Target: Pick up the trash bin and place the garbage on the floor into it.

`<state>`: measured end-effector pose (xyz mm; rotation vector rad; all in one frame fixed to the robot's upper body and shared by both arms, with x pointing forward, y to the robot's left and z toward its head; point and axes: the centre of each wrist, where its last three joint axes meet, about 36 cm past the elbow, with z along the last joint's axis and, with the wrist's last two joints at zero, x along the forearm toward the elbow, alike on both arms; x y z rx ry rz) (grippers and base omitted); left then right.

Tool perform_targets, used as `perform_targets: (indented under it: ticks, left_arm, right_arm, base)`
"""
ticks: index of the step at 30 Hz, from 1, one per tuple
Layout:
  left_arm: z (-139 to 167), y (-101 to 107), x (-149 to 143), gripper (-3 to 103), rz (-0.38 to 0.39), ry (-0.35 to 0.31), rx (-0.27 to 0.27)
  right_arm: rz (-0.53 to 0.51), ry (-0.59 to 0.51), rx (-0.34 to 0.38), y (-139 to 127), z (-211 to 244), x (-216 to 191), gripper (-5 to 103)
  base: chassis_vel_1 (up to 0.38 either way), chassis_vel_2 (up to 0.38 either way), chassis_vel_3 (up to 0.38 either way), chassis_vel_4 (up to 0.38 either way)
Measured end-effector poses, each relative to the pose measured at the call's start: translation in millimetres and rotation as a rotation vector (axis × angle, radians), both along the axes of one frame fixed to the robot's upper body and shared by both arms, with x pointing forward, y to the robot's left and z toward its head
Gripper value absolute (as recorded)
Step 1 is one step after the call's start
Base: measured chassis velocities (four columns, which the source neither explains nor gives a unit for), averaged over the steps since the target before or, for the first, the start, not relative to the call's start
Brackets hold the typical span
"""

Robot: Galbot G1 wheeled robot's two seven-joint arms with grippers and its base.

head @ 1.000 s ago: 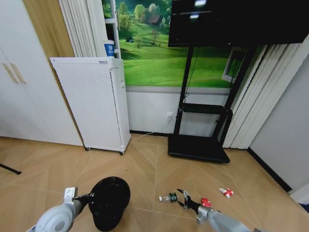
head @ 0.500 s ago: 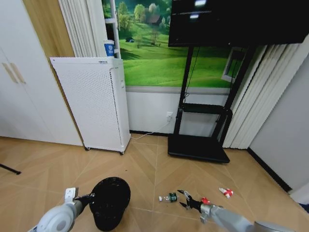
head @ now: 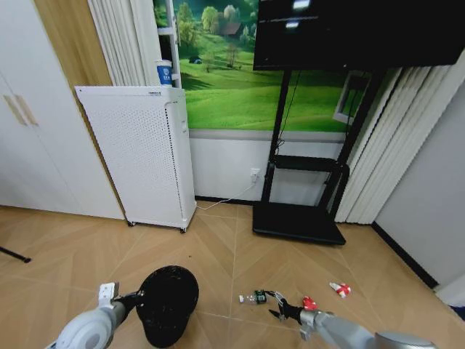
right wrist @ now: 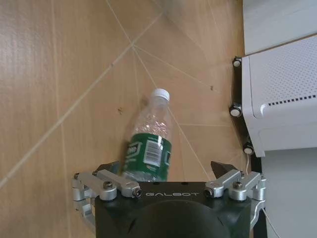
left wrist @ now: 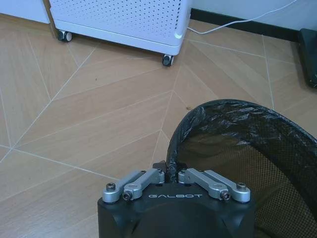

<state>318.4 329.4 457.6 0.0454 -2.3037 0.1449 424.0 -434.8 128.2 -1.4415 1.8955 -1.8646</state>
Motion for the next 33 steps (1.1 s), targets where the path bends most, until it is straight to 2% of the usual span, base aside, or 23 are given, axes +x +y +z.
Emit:
perform_targets:
  ticks: [9,12,22,29,33]
  left_arm:
    - [3,-3,-4,7,-0.01,-0.012,-0.002]
    - [3,-4,-3,7,-0.011,-0.017,-0.004]
    - [3,-6,-3,7,-0.014,-0.017,-0.009]
    - [3,-4,-2,7,-0.016,-0.02,-0.012]
    - [0,-1,1,7,-0.012,-0.021,-0.012]
  right_arm:
    - [-0.039,-0.025,0.006,-27,21,5,100]
    - [-0.041,-0.013,-0.017,-34,17,-4,100]
    - [-0.016,0.033,-0.048,-18,-6,-16,100]
    - [0.018,0.037,-0.05,-3,-9,-2,100]
    - [0.039,0.033,-0.034,14,-12,7,100]
  base:
    - [0.0,0.0,0.0,0.0]
    - [0.0,0.0,0.0,0.0]
    - [0.0,0.0,0.0,0.0]
    - [0.0,0.0,0.0,0.0]
    - [0.0,0.0,0.0,0.0]
